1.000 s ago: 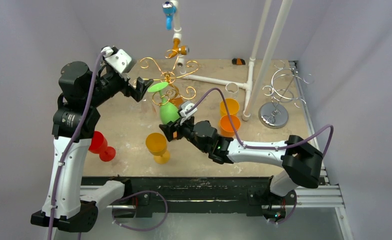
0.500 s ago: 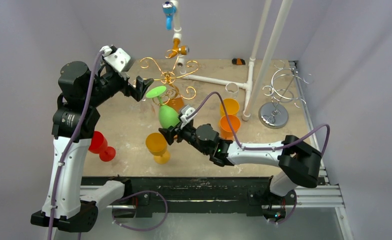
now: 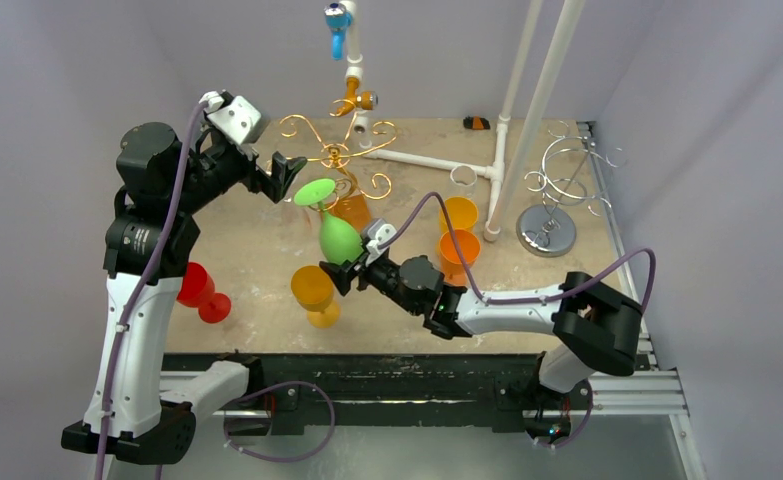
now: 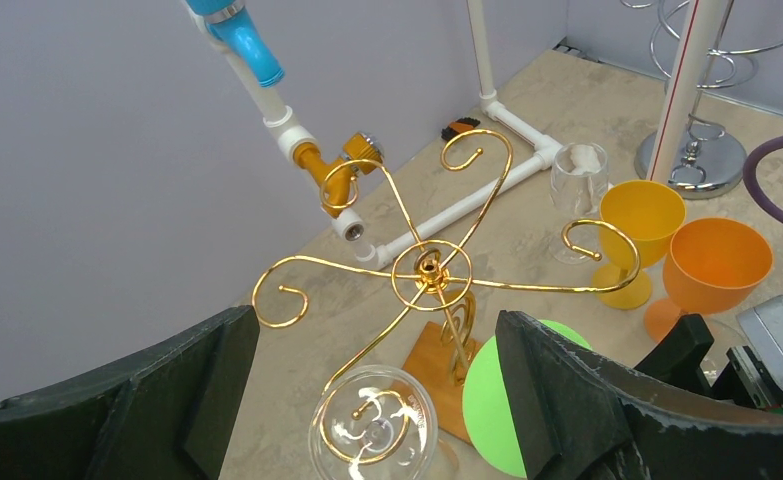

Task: Place the wine glass upside down on the wine glass rack
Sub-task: Turn the wine glass upside down at the wine rack.

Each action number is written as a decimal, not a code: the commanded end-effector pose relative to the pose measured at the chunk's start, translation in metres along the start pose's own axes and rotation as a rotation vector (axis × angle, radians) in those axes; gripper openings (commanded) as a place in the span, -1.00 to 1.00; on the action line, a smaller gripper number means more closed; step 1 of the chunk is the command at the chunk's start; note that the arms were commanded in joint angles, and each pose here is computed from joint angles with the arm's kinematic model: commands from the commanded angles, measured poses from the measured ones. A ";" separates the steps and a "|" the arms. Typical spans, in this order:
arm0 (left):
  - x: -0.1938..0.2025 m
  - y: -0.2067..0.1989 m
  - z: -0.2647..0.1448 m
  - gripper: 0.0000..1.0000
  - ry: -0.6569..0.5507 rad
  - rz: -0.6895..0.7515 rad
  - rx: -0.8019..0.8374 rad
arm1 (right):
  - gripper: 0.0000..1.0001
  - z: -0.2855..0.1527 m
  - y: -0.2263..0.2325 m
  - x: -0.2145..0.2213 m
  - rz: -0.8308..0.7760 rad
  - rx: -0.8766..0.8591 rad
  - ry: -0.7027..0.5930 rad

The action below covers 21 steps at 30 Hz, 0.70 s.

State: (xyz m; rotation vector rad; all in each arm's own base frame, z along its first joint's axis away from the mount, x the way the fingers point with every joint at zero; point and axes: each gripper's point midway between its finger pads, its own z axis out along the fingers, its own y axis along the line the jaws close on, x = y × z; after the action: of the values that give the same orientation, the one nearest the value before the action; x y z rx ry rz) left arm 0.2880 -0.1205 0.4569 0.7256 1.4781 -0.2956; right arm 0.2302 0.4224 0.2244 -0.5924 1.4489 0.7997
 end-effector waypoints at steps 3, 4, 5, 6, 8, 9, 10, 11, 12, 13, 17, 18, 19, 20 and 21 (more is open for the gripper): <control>-0.019 0.006 -0.004 0.93 -0.047 0.004 -0.032 | -0.06 -0.007 0.005 -0.028 -0.001 -0.020 -0.115; -0.019 0.006 -0.004 0.93 -0.046 0.003 -0.032 | -0.06 -0.007 0.004 -0.029 0.000 -0.015 -0.123; -0.019 0.006 -0.004 0.93 -0.047 0.004 -0.033 | -0.06 -0.008 0.003 -0.028 0.002 -0.013 -0.125; -0.019 0.006 -0.004 0.93 -0.047 0.004 -0.033 | -0.05 -0.008 0.003 -0.028 0.007 -0.008 -0.128; -0.019 0.007 -0.004 0.93 -0.046 0.005 -0.035 | 0.01 -0.007 0.001 -0.027 0.021 0.007 -0.131; -0.019 0.007 -0.004 0.93 -0.045 0.005 -0.036 | 0.04 -0.007 0.000 -0.027 0.030 0.016 -0.133; -0.018 0.007 -0.004 0.93 -0.044 0.006 -0.035 | 0.08 -0.006 -0.003 -0.025 0.036 0.027 -0.133; -0.018 0.007 -0.003 0.93 -0.043 0.008 -0.036 | 0.13 -0.006 -0.004 -0.023 0.043 0.035 -0.131; -0.018 0.007 -0.003 0.93 -0.042 0.008 -0.036 | 0.19 -0.006 -0.005 -0.020 0.047 0.041 -0.127; -0.018 0.007 -0.003 0.93 -0.042 0.009 -0.035 | 0.26 -0.006 -0.007 -0.017 0.052 0.053 -0.123; -0.018 0.008 -0.003 0.93 -0.042 0.012 -0.038 | 0.54 -0.007 -0.014 -0.007 0.062 0.090 -0.106; -0.018 0.008 -0.003 0.93 -0.043 0.012 -0.037 | 0.59 -0.007 -0.015 -0.005 0.060 0.095 -0.099; -0.018 0.008 -0.003 0.93 -0.044 0.012 -0.038 | 0.63 -0.006 -0.015 -0.004 0.062 0.101 -0.092; -0.018 0.008 -0.003 0.93 -0.045 0.012 -0.036 | 0.71 -0.006 -0.016 -0.003 0.063 0.108 -0.088; -0.018 0.008 -0.003 0.93 -0.046 0.012 -0.037 | 0.82 -0.006 -0.017 -0.002 0.064 0.112 -0.083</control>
State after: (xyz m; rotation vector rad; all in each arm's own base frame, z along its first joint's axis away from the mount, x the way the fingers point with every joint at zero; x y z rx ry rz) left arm 0.2903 -0.1199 0.4554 0.7221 1.4851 -0.2918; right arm 0.2362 0.4104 0.2183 -0.4913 1.4388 0.7818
